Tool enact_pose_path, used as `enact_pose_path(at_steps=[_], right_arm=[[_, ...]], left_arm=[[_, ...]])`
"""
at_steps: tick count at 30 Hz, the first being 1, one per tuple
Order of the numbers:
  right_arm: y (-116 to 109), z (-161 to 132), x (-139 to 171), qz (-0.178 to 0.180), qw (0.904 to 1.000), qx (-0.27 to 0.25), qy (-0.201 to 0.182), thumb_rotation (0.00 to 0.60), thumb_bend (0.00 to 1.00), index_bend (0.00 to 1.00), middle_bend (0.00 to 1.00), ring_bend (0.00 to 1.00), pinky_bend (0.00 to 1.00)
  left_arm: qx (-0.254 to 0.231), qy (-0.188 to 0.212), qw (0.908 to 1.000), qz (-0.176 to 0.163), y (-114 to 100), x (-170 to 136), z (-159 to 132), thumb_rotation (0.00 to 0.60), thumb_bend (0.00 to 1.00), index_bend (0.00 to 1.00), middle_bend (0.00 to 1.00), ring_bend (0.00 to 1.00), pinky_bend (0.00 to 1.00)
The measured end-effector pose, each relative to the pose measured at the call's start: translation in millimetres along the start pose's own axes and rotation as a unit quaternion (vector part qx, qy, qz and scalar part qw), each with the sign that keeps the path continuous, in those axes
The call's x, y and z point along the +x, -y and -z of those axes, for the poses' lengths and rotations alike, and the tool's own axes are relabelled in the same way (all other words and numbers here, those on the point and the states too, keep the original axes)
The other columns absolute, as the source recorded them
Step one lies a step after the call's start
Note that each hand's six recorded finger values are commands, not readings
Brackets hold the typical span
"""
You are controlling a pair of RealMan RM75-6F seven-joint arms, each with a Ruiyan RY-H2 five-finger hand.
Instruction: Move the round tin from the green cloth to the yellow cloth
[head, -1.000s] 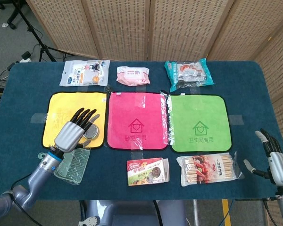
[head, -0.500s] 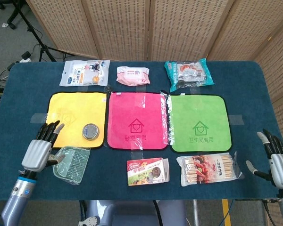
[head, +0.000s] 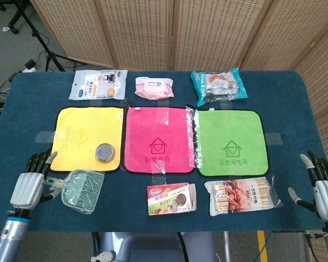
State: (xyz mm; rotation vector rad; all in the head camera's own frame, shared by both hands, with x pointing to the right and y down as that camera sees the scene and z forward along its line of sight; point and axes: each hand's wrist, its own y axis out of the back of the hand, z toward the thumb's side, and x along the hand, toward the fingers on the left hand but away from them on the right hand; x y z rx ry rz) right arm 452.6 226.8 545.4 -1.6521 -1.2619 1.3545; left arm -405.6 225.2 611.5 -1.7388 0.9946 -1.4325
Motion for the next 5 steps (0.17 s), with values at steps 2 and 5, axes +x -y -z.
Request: enact_pose_path(at_steps=[2,5], right_arm=[[-0.2,-0.7,0.2,0.001,1.0,0.009,0.001,0.6,0.34,0.01,0.0,0.0,0.02],[0.8,-3.8,0.4,0.001,0.9999,0.013,-0.001,0.6,0.34,0.01,0.0,0.0,0.02]], left_arm=[[0.002,-0.004,1.0,0.006,2.4,-0.2,4.5,0.6,0.18,0.0,0.0,0.0,0.0],[0.002,-0.002,1.0,-0.002,-1.0,0.1,5.5,0.6,0.18,0.0,0.0,0.0,0.0]])
